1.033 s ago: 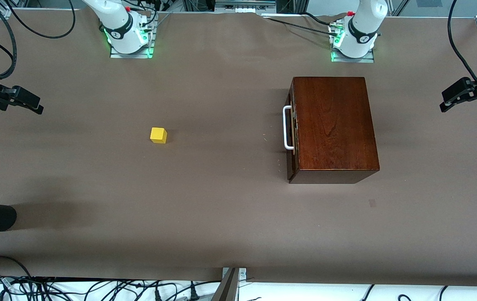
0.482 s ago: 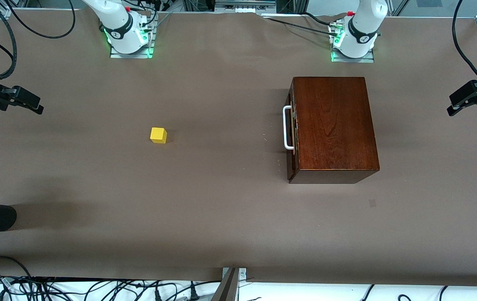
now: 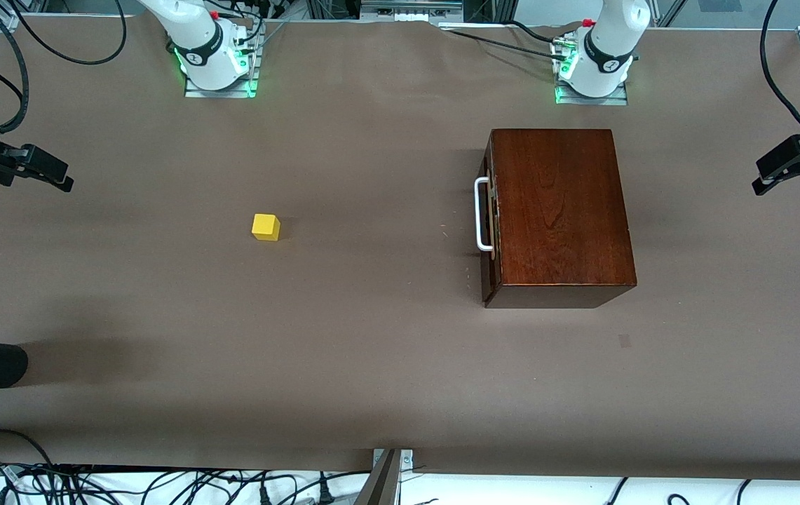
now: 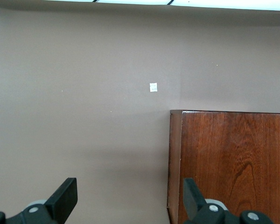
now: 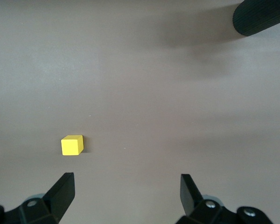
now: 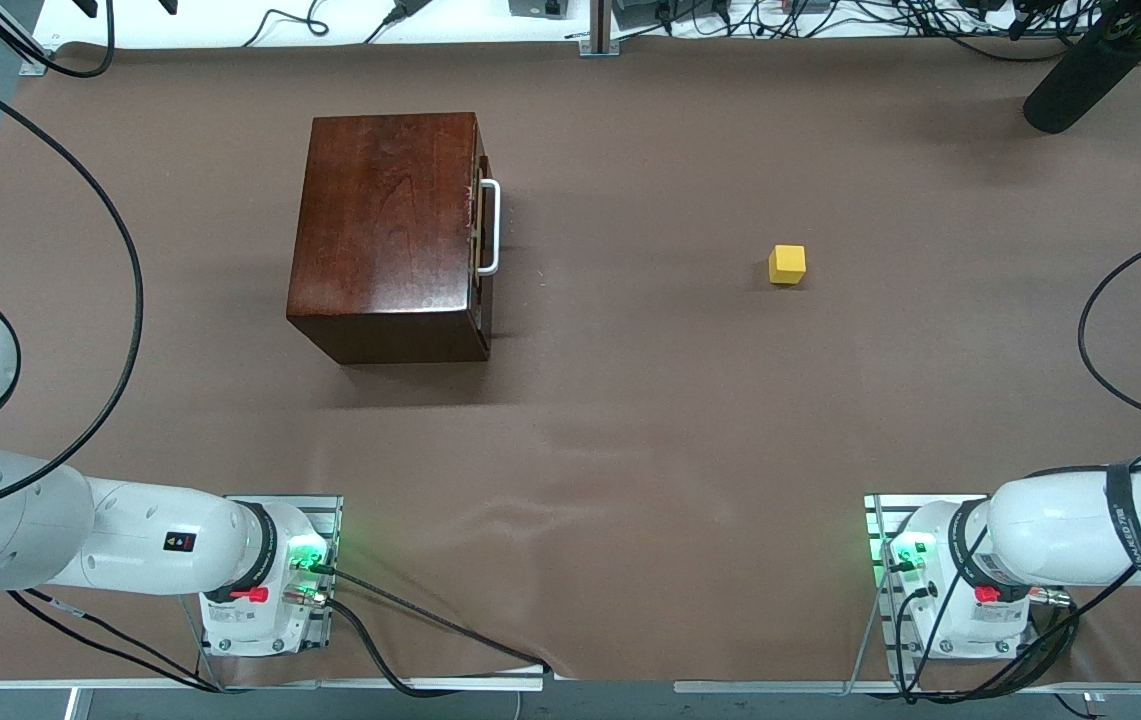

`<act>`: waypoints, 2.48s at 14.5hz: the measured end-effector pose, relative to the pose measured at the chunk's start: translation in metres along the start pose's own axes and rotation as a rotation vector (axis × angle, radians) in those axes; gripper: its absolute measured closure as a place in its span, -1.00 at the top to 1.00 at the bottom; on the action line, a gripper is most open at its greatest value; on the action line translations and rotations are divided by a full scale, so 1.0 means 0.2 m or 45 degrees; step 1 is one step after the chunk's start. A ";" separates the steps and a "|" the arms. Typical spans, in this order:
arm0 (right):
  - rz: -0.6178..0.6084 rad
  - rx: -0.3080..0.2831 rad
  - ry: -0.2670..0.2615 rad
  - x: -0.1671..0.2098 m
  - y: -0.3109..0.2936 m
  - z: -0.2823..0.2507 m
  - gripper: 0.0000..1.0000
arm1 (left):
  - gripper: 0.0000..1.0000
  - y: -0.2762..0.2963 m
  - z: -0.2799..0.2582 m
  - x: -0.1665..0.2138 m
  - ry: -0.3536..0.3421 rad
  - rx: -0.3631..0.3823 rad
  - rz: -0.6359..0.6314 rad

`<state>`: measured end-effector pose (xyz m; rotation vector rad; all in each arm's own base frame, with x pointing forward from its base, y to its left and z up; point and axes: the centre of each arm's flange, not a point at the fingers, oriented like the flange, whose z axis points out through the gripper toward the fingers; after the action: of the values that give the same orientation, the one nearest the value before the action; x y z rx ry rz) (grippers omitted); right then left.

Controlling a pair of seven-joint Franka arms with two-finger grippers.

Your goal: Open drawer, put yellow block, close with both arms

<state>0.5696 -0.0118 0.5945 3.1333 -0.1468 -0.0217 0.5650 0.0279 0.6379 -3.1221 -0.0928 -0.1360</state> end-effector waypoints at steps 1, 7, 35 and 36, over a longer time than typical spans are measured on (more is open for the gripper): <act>-0.001 0.000 0.000 0.00 0.00 0.00 1.00 | 1.00 0.00 0.00 0.00 0.000 0.000 0.000; -0.003 0.000 -0.001 0.00 -0.01 0.00 1.00 | 1.00 0.01 0.02 0.01 -0.010 0.001 0.005; -0.004 0.002 0.021 0.01 -0.01 0.00 1.00 | 1.00 1.82 0.45 -0.33 -0.280 -0.017 0.206; -0.004 0.002 0.021 0.01 -0.01 0.00 1.00 | 1.00 1.90 0.48 -0.38 -0.299 -0.001 0.197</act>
<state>0.5718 -0.0099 0.5954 3.1342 -0.1413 0.0039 0.5211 -0.3533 0.5313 -3.1154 0.1465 0.2324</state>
